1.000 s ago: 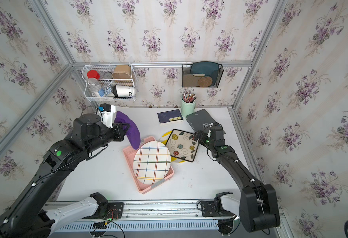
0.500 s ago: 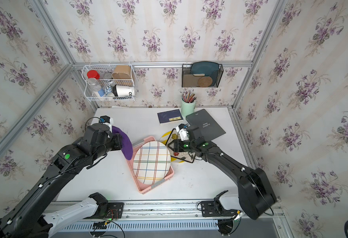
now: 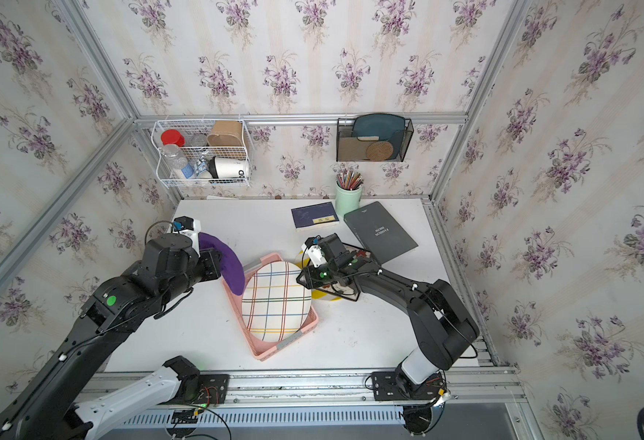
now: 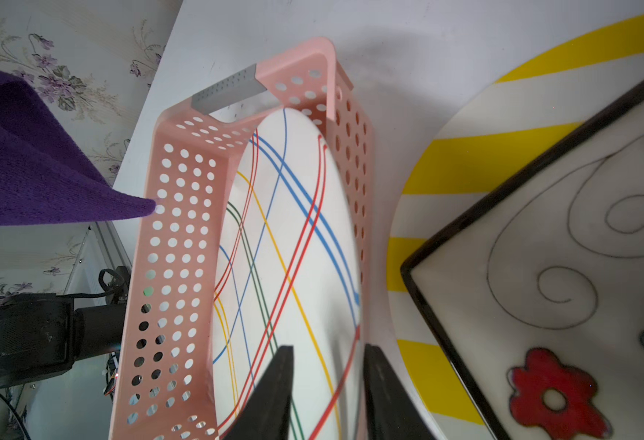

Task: Wipe the wet plate dry
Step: Pick up the plate from the bin.

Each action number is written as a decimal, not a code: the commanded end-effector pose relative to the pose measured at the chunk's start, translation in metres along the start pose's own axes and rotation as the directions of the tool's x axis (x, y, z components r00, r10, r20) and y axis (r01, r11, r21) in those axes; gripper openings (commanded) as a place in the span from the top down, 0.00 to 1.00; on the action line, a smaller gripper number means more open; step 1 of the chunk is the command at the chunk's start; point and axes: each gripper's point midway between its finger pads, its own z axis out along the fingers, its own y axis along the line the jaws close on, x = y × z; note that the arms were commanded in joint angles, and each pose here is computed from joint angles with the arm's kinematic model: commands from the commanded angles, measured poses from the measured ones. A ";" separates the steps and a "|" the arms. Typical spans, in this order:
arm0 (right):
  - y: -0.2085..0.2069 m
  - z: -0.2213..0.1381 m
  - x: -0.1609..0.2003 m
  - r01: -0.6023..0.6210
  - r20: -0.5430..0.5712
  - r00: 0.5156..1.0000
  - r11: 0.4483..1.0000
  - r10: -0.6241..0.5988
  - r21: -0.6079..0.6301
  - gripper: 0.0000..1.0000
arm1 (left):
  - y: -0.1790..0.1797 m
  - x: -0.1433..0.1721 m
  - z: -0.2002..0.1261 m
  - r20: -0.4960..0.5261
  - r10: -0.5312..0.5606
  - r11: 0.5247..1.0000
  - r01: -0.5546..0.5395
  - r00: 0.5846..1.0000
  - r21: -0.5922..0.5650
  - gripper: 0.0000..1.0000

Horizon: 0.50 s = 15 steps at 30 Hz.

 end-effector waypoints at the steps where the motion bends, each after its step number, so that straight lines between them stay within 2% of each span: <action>1: -0.001 -0.002 -0.004 0.022 0.021 1.000 1.000 -0.022 0.016 0.83 | -0.004 -0.005 0.001 0.025 -0.018 1.000 0.017 1.000 0.016 1.00; 3: -0.001 -0.002 -0.007 0.023 0.025 0.999 1.000 -0.023 0.018 0.94 | -0.005 -0.005 0.002 0.022 -0.018 1.000 0.018 1.000 0.024 1.00; 5: 0.003 -0.003 -0.012 0.022 0.030 0.999 1.000 -0.022 0.008 1.00 | -0.008 -0.006 0.002 0.024 -0.020 0.999 0.019 1.000 0.036 1.00; 8: 0.014 -0.012 -0.028 0.032 0.066 0.997 0.999 -0.032 -0.005 1.00 | -0.016 -0.009 0.000 0.035 -0.011 0.997 0.008 0.999 0.083 1.00; 11: 0.031 -0.036 -0.056 0.053 0.155 0.987 0.998 -0.050 -0.014 1.00 | -0.042 -0.014 -0.004 0.057 0.042 0.975 -0.053 0.998 0.217 1.00; 13: 0.049 -0.061 -0.080 0.070 0.243 0.968 0.997 -0.060 -0.032 1.00 | -0.068 -0.011 -0.002 0.028 0.083 0.938 -0.088 0.996 0.335 1.00; 15: 0.065 -0.083 -0.099 0.081 0.322 0.945 0.995 -0.059 -0.056 1.00 | -0.079 -0.006 0.005 -0.022 0.103 0.924 -0.087 0.994 0.372 1.00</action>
